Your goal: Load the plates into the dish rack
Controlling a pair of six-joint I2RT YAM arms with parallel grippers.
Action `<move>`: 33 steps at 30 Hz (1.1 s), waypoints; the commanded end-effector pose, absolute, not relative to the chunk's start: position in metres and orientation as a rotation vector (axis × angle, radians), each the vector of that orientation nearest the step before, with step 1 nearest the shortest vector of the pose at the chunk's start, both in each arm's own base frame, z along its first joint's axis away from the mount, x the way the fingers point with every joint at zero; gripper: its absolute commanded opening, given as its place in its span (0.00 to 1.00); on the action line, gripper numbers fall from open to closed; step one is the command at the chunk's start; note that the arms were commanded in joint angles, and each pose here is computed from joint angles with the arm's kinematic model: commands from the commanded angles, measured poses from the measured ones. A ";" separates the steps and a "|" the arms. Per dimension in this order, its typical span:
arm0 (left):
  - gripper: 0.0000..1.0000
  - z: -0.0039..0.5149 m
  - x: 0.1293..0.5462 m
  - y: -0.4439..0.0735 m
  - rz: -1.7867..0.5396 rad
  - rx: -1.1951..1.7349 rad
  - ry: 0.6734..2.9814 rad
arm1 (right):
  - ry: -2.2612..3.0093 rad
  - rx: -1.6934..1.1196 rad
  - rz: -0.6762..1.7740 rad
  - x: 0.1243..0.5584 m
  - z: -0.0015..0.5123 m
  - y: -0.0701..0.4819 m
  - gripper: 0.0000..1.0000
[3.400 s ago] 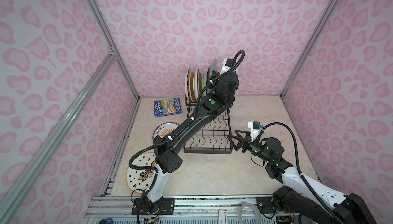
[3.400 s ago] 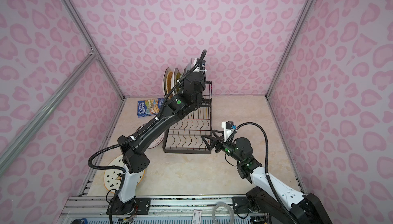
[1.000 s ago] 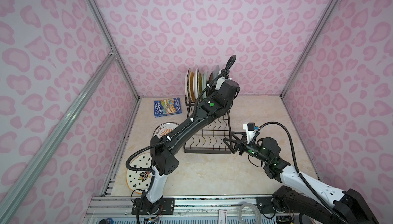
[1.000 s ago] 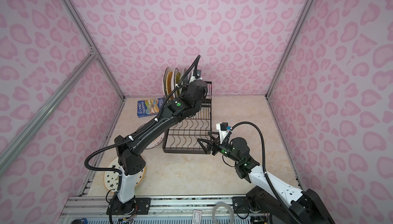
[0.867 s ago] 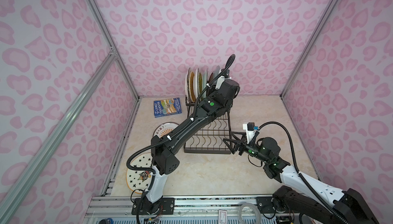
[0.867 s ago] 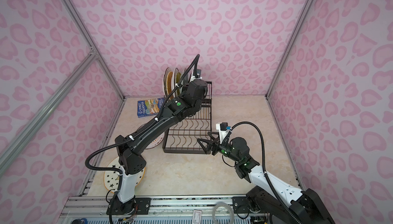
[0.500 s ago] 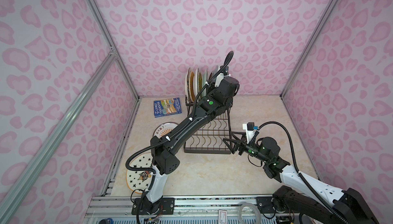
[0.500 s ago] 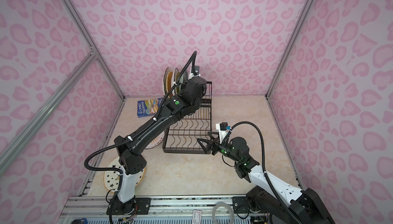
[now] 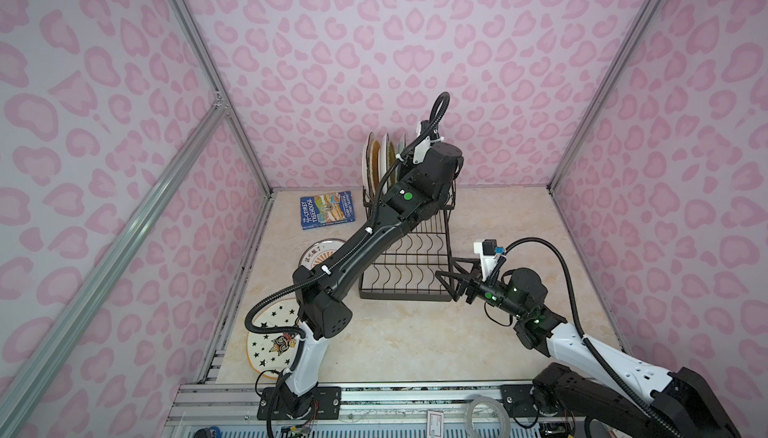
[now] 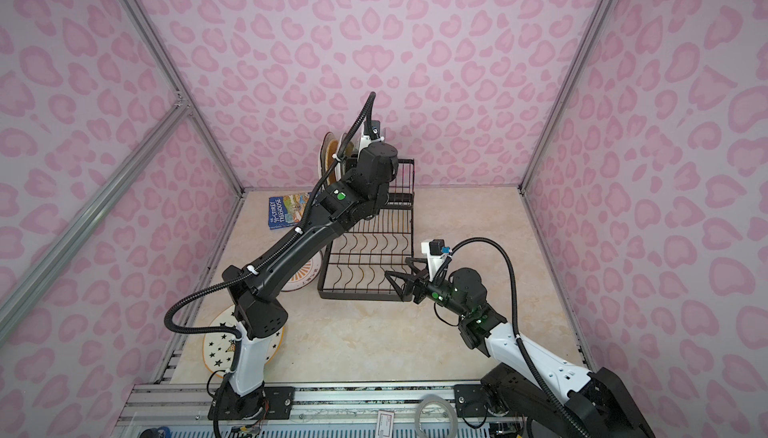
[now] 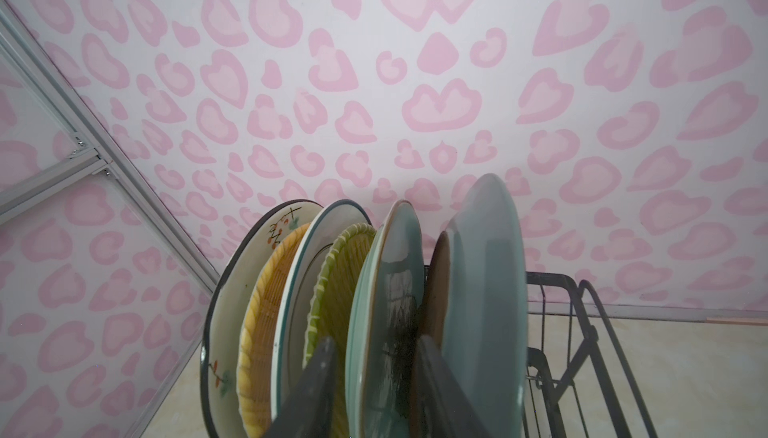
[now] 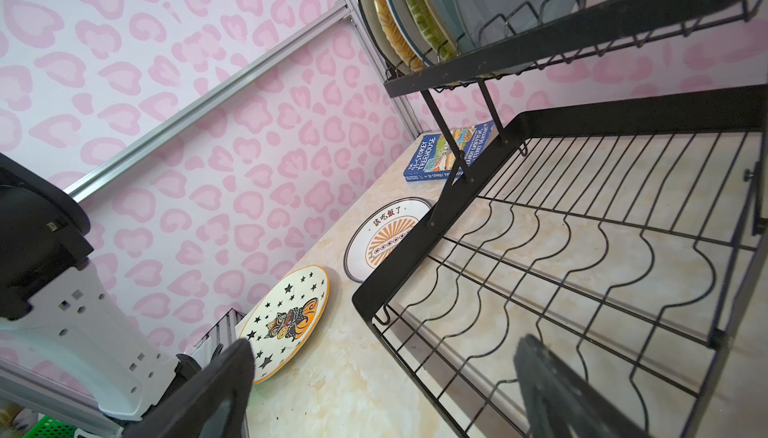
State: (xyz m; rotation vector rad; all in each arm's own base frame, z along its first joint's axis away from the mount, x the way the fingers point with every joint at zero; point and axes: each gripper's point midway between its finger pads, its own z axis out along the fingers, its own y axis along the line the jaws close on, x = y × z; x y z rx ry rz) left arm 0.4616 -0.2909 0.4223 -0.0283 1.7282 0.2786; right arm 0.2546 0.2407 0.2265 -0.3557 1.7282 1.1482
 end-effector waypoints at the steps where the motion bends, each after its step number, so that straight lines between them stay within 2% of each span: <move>1: 0.35 0.434 0.461 -0.285 0.286 -0.059 1.700 | 1.709 -0.364 1.145 0.255 0.231 0.242 0.97; 6: 0.35 0.443 0.455 -0.290 0.206 -0.025 1.707 | 1.711 -0.367 1.146 0.256 0.230 0.243 0.97; 10: 0.35 0.459 0.442 -0.295 0.056 0.001 1.717 | 1.715 -0.369 1.144 0.256 0.229 0.243 0.97; 16: 0.35 0.466 0.416 -0.346 -0.241 0.207 1.733 | 1.727 -0.376 1.147 0.257 0.225 0.247 0.97; 20: 0.35 0.447 0.410 -0.385 -0.403 0.334 1.777 | 1.734 -0.382 1.144 0.257 0.223 0.248 0.97; 27: 0.32 0.408 0.427 -0.406 -0.425 0.346 1.850 | 1.737 -0.383 1.136 0.258 0.222 0.248 0.97; 33: 0.31 0.388 0.451 -0.399 -0.396 0.293 1.886 | 1.740 -0.389 1.131 0.258 0.221 0.248 0.97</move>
